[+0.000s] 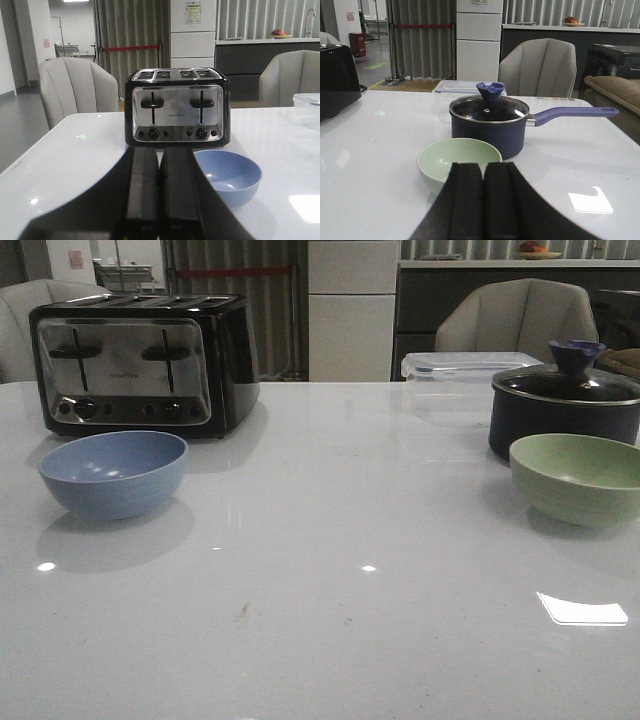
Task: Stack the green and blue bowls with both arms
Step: 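Move the right gripper down toward the rim of the pale green bowl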
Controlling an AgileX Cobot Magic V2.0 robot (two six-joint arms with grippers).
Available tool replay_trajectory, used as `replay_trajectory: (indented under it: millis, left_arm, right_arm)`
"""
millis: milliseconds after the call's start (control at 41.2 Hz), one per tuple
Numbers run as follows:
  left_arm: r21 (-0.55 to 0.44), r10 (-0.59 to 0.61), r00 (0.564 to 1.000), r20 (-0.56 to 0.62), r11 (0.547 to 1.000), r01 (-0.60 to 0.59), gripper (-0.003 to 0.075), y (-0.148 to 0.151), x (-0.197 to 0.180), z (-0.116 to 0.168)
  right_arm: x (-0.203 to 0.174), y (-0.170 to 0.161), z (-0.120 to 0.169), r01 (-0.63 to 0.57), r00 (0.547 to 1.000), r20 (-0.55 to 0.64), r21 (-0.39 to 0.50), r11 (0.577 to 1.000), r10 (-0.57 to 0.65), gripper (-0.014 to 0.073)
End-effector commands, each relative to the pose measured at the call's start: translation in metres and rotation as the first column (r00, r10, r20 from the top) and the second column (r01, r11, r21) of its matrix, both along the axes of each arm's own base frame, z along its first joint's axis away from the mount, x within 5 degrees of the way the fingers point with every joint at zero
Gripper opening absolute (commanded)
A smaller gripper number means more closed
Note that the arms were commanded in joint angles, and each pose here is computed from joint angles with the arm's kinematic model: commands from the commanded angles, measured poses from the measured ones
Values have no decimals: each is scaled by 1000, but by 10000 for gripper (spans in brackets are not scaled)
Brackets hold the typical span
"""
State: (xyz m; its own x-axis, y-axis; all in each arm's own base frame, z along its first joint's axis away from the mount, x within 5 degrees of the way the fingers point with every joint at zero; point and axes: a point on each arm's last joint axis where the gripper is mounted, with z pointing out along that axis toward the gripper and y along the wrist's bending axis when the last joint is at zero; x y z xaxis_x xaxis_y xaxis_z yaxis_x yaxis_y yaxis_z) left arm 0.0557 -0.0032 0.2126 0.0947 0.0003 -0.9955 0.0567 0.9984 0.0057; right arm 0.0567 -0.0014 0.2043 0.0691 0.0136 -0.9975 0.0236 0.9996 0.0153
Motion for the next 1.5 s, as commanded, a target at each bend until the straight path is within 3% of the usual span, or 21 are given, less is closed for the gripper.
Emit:
replay_trajectory:
  millis: [0,170,413,607,777,971,1116,1262,1480]
  left_arm:
    - [-13,-6,992,124,1000,7,98,0,-3,9]
    - [-21,-4,964,267,1000,10,98,0,-8,30]
    - [-22,-3,954,299,1000,11,98,1,-25,94]
    - [-19,-4,969,245,1000,9,98,2,-30,149]
    - [-26,-13,997,82,1000,15,98,0,-13,175]
    - [-12,-14,982,-187,1000,12,98,-2,18,160]
    - [-3,-13,936,-352,1000,12,98,-3,37,139]
    - [2,-10,901,-434,1000,13,98,-4,51,124]
    - [5,-8,870,-493,1000,13,99,-5,65,116]
  right_arm:
    - [-3,0,13,5,991,135,-12,1000,-3,36]
    - [-8,0,35,5,981,196,-13,1000,-3,36]
    - [-29,1,104,8,965,261,-14,1000,-4,36]
    - [-25,0,149,7,988,152,-11,1000,-5,36]
    - [-3,0,172,7,1000,-23,-7,1000,-7,36]
    - [33,-1,159,6,965,-264,-2,1000,-7,36]
    - [55,-2,139,7,895,-446,3,1000,-5,36]
    - [69,-3,124,8,815,-580,6,1000,-3,36]
    - [86,-3,108,10,731,-682,8,1000,-1,38]
